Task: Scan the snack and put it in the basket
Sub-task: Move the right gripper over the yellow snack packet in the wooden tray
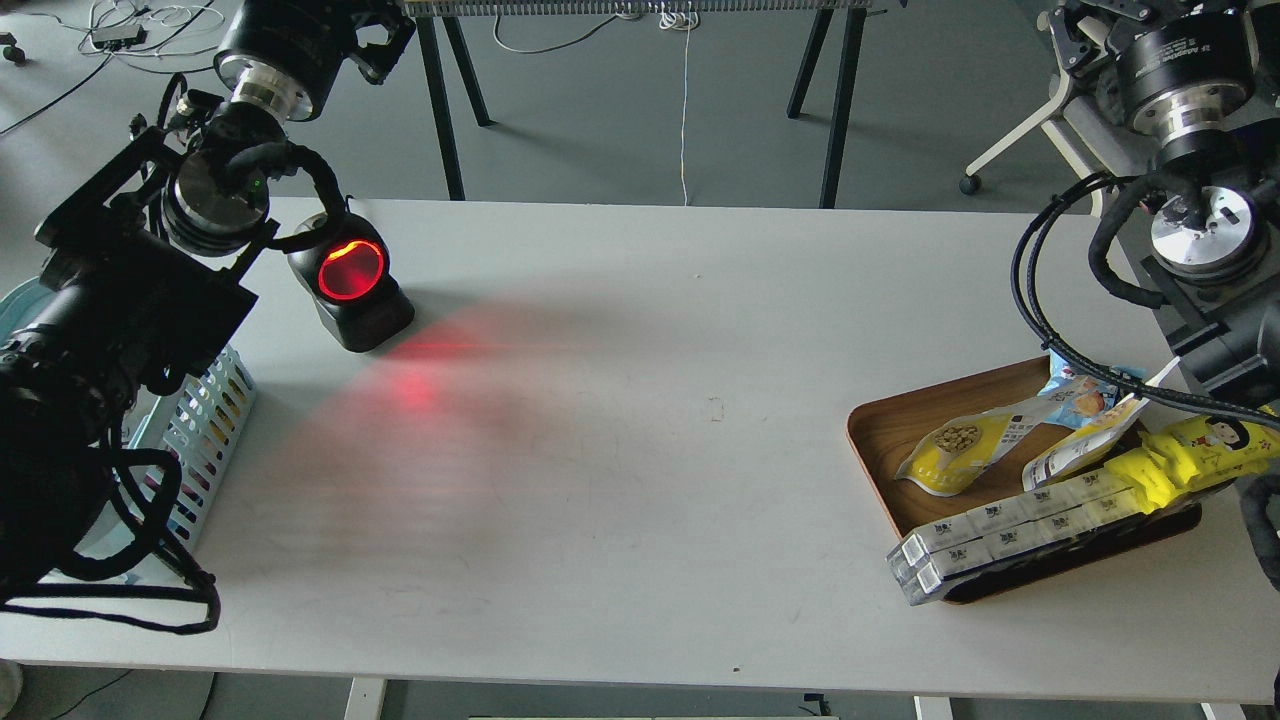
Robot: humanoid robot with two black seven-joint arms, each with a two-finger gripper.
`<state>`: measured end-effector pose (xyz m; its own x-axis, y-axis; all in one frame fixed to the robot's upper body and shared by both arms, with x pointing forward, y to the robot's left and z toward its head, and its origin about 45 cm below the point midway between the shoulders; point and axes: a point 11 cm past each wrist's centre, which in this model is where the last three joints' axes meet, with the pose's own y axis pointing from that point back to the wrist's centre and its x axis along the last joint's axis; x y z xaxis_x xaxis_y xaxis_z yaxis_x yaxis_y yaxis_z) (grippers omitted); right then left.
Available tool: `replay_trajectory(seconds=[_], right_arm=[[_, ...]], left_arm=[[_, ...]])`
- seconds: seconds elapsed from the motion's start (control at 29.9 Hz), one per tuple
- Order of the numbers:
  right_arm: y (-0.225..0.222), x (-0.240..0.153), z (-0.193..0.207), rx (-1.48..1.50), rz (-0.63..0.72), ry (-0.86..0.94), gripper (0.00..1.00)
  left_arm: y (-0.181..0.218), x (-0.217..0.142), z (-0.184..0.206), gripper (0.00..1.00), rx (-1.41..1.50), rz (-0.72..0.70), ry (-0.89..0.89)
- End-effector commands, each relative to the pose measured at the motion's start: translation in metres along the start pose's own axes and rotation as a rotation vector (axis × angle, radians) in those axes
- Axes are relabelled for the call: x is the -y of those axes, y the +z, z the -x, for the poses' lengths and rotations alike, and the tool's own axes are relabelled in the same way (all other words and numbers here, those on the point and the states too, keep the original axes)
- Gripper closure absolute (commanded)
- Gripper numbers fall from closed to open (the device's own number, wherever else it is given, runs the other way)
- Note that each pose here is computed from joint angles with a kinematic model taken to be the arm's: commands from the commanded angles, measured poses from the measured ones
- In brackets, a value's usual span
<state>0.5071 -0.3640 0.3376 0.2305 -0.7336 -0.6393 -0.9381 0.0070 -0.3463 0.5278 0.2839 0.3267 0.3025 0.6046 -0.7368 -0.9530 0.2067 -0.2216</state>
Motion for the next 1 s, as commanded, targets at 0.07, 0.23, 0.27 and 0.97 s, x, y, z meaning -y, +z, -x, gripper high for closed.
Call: replay_trajectory(seconds=[0.07, 0.23, 0.27, 0.97], right_arm=[[0.0, 0.0, 0.0, -0.002, 0.003, 0.002, 0.0], [-0.006, 0.004, 0.005, -0.034, 0.01, -0.021, 0.0], [-0.005, 0.008, 0.013, -0.062, 0.029, -0.05, 0.0], [0.043, -0.02, 0.208, -1.287, 0.498, -1.11, 0.01]], left_arm=[[0.001, -0.004, -0.01, 0.0, 0.004, 0.007, 0.028], [0.002, -0.004, -0.012, 0.0, 0.007, 0.006, 0.035], [0.002, -0.004, -0.012, 0.0, 0.007, 0.006, 0.035], [0.025, -0.009, -0.019, 0.0, 0.04, 0.035, 0.046]])
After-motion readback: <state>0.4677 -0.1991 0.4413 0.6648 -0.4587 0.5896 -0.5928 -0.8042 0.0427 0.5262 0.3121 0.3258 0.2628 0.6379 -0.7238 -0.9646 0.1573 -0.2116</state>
